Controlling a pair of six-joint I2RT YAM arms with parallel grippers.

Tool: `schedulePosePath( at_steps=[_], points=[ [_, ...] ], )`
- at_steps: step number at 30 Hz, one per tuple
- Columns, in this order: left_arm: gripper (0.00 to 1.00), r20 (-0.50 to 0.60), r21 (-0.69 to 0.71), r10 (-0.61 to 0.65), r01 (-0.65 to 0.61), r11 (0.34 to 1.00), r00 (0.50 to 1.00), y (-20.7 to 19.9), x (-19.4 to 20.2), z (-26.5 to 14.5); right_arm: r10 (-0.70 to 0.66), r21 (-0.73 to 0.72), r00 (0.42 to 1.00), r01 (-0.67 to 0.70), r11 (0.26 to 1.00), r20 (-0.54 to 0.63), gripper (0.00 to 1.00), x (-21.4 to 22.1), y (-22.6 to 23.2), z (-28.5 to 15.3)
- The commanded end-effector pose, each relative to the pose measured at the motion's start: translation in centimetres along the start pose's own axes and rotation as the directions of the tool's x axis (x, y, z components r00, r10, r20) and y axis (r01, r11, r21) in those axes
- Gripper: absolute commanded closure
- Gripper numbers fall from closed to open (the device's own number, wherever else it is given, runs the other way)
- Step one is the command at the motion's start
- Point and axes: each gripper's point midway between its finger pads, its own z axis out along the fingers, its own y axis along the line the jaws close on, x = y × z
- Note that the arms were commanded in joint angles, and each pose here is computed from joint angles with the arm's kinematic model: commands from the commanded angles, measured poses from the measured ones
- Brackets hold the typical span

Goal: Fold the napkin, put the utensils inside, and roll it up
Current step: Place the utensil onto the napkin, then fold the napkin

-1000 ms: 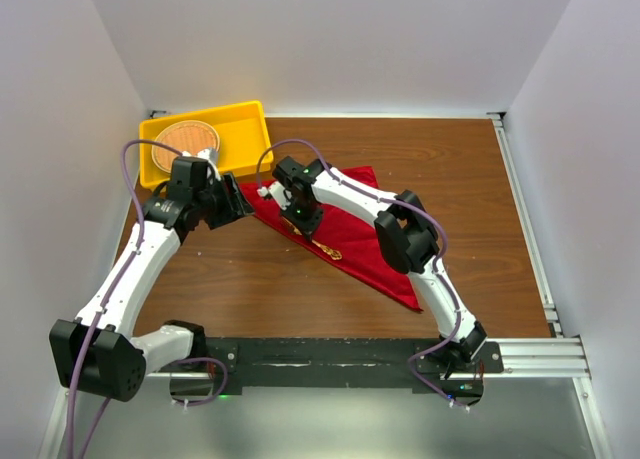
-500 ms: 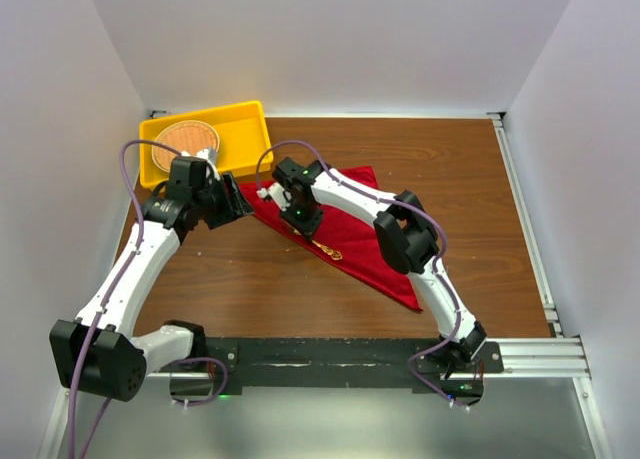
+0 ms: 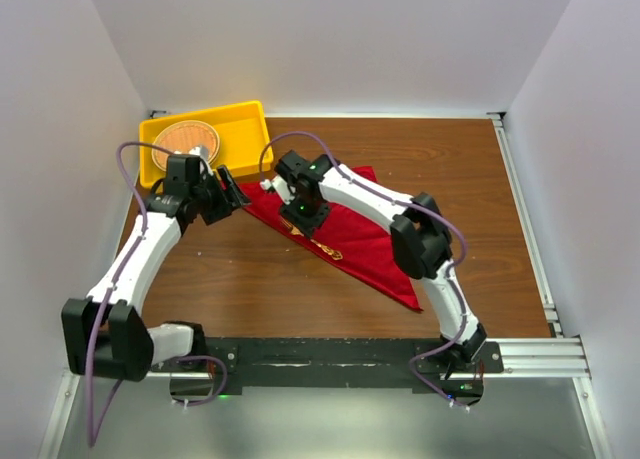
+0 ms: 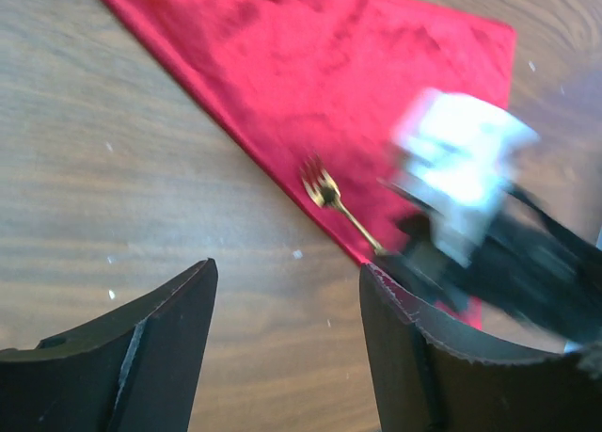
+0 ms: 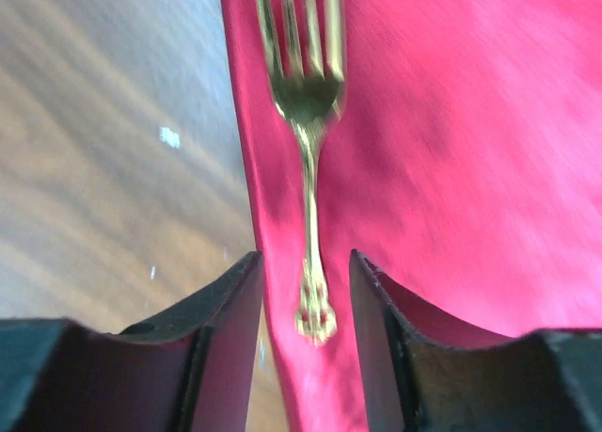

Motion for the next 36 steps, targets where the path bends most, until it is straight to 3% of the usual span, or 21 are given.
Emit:
schedulePosePath(
  at_steps=[1, 6, 7, 9, 10, 11, 21, 31, 36],
  points=[
    [0.33, 0.027, 0.014, -0.106, 0.106, 0.994, 0.994, 2.4, -2.0, 3.7, 0.056, 0.075, 0.990, -0.066, 0.995, 0.129, 0.47, -0.2, -0.5, -8.5],
    [0.38, 0.030, 0.043, -0.155, 0.154, 0.987, 0.987, 5.0, -4.3, 7.7, 0.107, 0.100, 0.968, -0.133, 0.986, 0.229, 0.43, 1.7, -1.1, -13.5],
    [0.39, 0.017, 0.027, -0.155, 0.155, 0.988, 0.988, 5.9, -4.4, 8.9, 0.122, 0.107, 0.968, -0.149, 0.983, 0.221, 0.35, 2.8, -1.3, -13.5],
    [0.39, 0.046, 0.005, -0.135, 0.135, 0.991, 0.990, 6.7, -5.5, 9.9, 0.182, 0.098, 0.936, -0.220, 0.971, 0.301, 0.31, 3.2, -2.2, -15.3],
    [0.39, 0.043, -0.010, -0.130, 0.130, 0.991, 0.991, 7.3, -5.9, 10.8, 0.204, 0.087, 0.937, -0.237, 0.968, 0.285, 0.23, 4.4, -2.5, -14.7],
    [0.39, 0.044, -0.020, -0.130, 0.131, 0.991, 0.991, 7.7, -6.1, 11.2, 0.216, 0.090, 0.931, -0.252, 0.963, 0.293, 0.02, 4.9, -2.8, -14.8],
    [0.50, 0.152, -0.024, -0.193, 0.199, 0.980, 0.969, 10.9, -9.1, 15.6, 0.294, 0.134, 0.847, -0.387, 0.912, 0.443, 0.02, 7.4, -6.3, -18.3],
    [0.64, 0.209, -0.047, -0.169, 0.183, 0.982, 0.963, 11.8, -10.3, 16.4, 0.297, 0.154, 0.852, -0.393, 0.906, 0.431, 0.02, 7.0, -7.5, -18.2],
    [0.82, 0.227, -0.035, -0.116, 0.127, 0.991, 0.967, 11.3, -10.7, 15.8, 0.287, 0.151, 0.863, -0.377, 0.914, 0.416, 0.02, 7.2, -7.3, -18.0]
  ],
)
